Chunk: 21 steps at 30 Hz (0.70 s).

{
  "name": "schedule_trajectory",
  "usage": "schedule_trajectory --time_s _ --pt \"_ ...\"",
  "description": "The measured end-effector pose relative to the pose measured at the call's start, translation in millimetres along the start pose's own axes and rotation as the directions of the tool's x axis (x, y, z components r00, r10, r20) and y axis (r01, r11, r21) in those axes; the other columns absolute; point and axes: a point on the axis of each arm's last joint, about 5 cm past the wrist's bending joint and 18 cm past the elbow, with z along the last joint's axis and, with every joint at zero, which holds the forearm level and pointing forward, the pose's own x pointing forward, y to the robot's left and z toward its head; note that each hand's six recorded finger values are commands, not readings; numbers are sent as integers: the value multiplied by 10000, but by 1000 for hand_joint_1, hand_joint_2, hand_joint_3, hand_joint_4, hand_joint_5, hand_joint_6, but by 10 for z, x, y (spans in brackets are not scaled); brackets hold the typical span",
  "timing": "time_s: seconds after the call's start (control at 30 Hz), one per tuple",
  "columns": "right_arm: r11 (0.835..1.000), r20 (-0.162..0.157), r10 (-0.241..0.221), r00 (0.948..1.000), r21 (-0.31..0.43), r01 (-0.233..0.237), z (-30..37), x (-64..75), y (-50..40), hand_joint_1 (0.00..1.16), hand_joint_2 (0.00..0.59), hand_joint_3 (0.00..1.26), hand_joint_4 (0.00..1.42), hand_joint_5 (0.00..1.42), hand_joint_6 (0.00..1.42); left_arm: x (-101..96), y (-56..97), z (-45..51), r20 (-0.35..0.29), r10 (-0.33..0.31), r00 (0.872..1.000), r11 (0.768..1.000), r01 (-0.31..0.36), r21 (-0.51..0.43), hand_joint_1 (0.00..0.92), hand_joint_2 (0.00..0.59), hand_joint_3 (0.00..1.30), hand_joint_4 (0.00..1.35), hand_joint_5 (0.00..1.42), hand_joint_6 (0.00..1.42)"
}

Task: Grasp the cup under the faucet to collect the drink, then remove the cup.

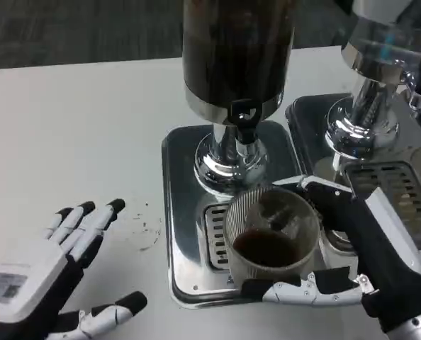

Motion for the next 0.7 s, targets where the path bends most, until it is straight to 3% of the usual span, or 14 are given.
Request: schedule_trajectory --time_s 0.33,0.6,0.7 --pt "9972 -24 744 9972 123 -744 62 -60 -54 937 106 705 817 864 943 -197 -61 76 -213 -717 9972 9970 723 284 0 136 0 0 0 0" --pt "9887 319 1419 9894 445 -1432 146 -84 -63 928 105 705 817 864 943 -244 -55 150 -259 -692 9973 9966 703 440 0 115 0 0 0 0" --pt "9877 284 1502 9882 384 -1513 161 -103 -80 926 105 705 817 864 943 -247 -58 182 -259 -644 9976 9967 656 484 0 113 0 0 0 0"
